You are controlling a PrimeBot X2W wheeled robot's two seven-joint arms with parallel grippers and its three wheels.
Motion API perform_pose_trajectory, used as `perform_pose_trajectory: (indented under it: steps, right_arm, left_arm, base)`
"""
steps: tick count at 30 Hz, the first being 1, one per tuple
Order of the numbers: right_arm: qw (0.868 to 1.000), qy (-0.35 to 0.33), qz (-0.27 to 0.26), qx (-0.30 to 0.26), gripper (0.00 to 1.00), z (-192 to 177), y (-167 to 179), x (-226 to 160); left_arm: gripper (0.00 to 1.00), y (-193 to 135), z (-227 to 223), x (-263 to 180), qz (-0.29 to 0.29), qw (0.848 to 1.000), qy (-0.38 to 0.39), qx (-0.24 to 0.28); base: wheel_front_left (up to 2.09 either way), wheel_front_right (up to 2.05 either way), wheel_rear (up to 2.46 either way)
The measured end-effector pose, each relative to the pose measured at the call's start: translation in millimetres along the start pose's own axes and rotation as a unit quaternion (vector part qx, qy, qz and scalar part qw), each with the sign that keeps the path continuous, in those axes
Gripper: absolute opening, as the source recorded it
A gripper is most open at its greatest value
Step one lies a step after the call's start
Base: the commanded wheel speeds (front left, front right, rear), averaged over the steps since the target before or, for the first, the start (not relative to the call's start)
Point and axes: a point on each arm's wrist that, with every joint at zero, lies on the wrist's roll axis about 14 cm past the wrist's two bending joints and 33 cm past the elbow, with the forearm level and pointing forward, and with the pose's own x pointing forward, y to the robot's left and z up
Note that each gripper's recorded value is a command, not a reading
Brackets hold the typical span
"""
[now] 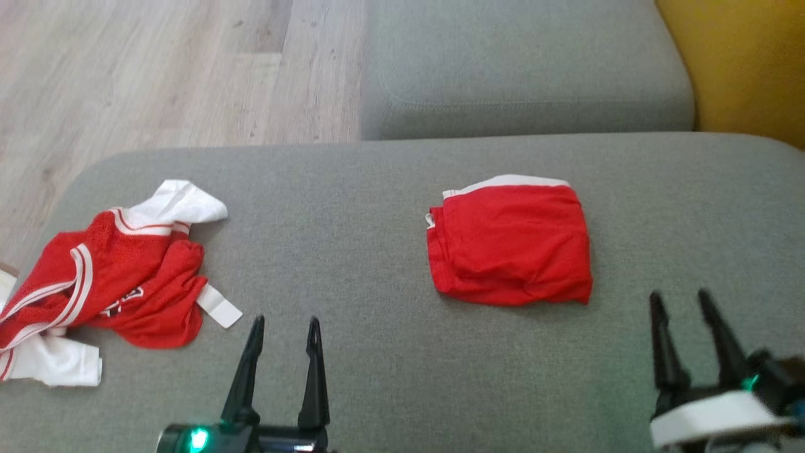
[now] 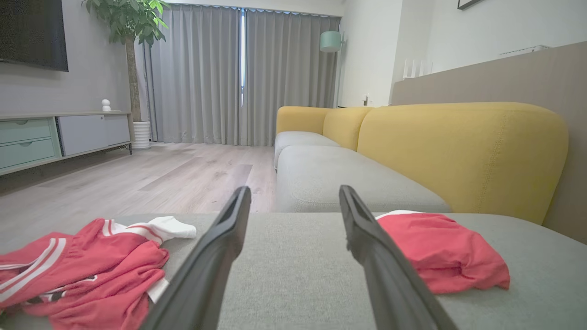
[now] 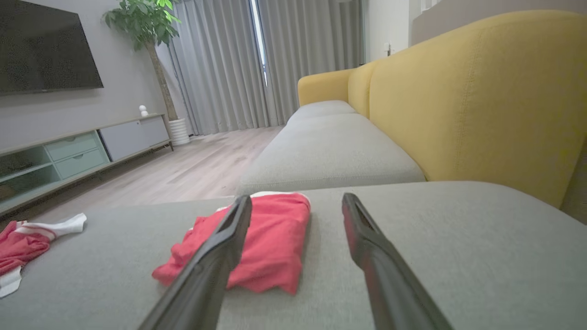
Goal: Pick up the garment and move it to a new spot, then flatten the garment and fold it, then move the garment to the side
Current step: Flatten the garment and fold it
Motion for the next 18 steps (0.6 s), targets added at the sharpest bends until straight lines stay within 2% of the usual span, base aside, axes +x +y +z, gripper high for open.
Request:
perform_pose_trajectory:
  steps: [4, 18]
  right_arm:
    - [1.0, 0.013, -0.001, -0.005, 1.0, -9.3, 4.2, -12.4]
    - [1.0, 0.004, 0.007, -0.006, 1.0, -5.7, 14.0, -13.8]
  left_arm:
    - [1.0, 1.0, -9.9, -6.8, -0.001, 1.0, 0.016, 0.001]
    - [1.0, 1.1, -16.6, -8.4, -0.002, 1.0, 0.028, -0.007]
  base:
    - [0.0, 0.0, 0.0]
    - [0.0, 0.0, 0.0]
